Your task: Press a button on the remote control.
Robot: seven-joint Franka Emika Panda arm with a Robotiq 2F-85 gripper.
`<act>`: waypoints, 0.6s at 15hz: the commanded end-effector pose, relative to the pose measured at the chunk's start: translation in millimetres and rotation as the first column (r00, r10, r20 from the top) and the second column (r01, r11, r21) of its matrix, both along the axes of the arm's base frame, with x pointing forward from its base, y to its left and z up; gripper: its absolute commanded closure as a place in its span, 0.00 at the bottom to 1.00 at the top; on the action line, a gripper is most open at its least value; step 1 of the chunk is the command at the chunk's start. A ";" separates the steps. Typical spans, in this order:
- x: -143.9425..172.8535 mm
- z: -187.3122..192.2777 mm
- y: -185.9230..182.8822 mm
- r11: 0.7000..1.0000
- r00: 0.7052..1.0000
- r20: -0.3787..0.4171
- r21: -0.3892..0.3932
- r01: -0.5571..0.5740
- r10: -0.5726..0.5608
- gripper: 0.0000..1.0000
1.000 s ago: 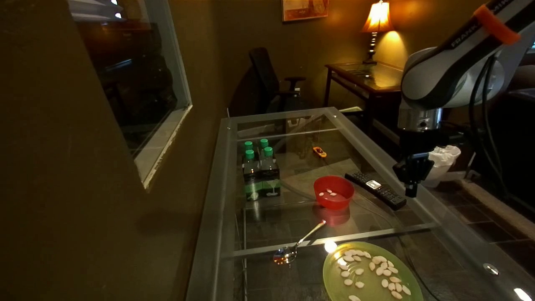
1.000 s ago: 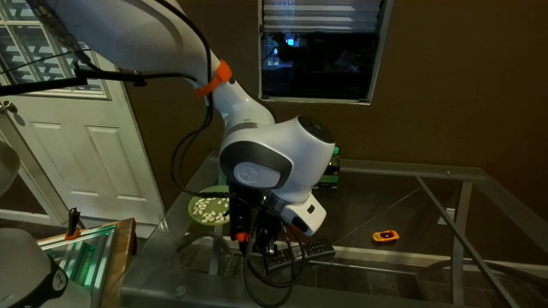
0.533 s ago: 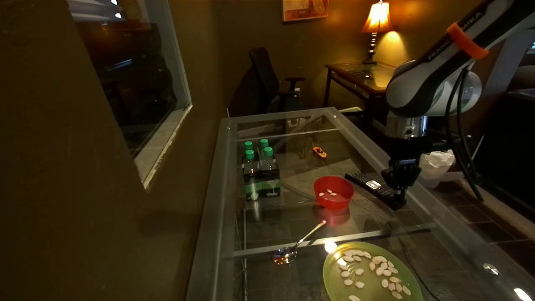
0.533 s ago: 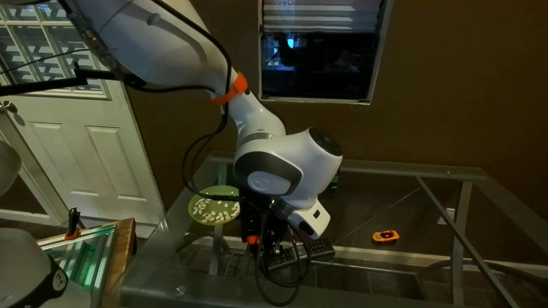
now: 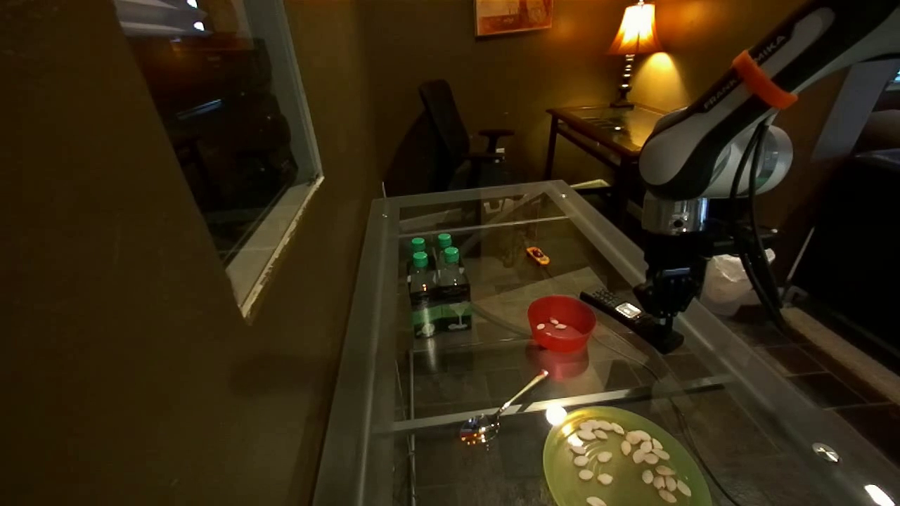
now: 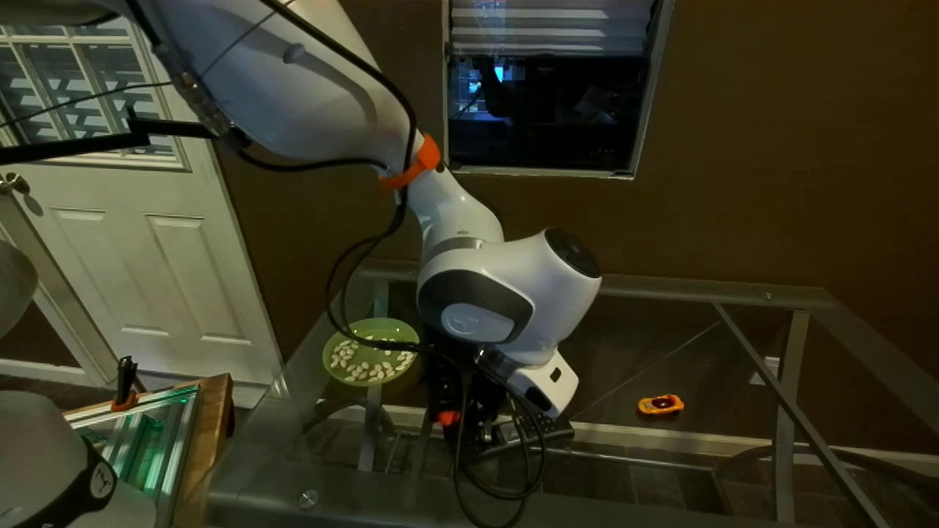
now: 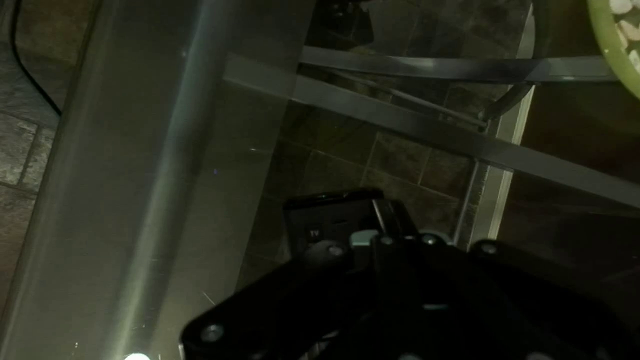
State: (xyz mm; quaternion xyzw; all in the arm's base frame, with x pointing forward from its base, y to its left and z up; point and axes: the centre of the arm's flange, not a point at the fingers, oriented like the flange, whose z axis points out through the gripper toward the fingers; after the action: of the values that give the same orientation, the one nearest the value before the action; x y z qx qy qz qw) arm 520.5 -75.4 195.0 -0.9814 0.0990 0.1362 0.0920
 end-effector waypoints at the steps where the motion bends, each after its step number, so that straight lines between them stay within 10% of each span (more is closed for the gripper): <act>1: 9.5 -6.3 -2.3 1.000 1.000 -0.025 0.027 0.015 -0.014 1.00; 9: 12.3 -8.2 -1.1 0.999 0.998 -0.057 0.031 0.025 -0.024 1.00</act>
State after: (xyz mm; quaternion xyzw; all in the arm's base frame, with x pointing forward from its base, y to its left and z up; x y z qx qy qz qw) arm 526.1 -76.5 190.9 -0.9788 0.0994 0.1508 0.0961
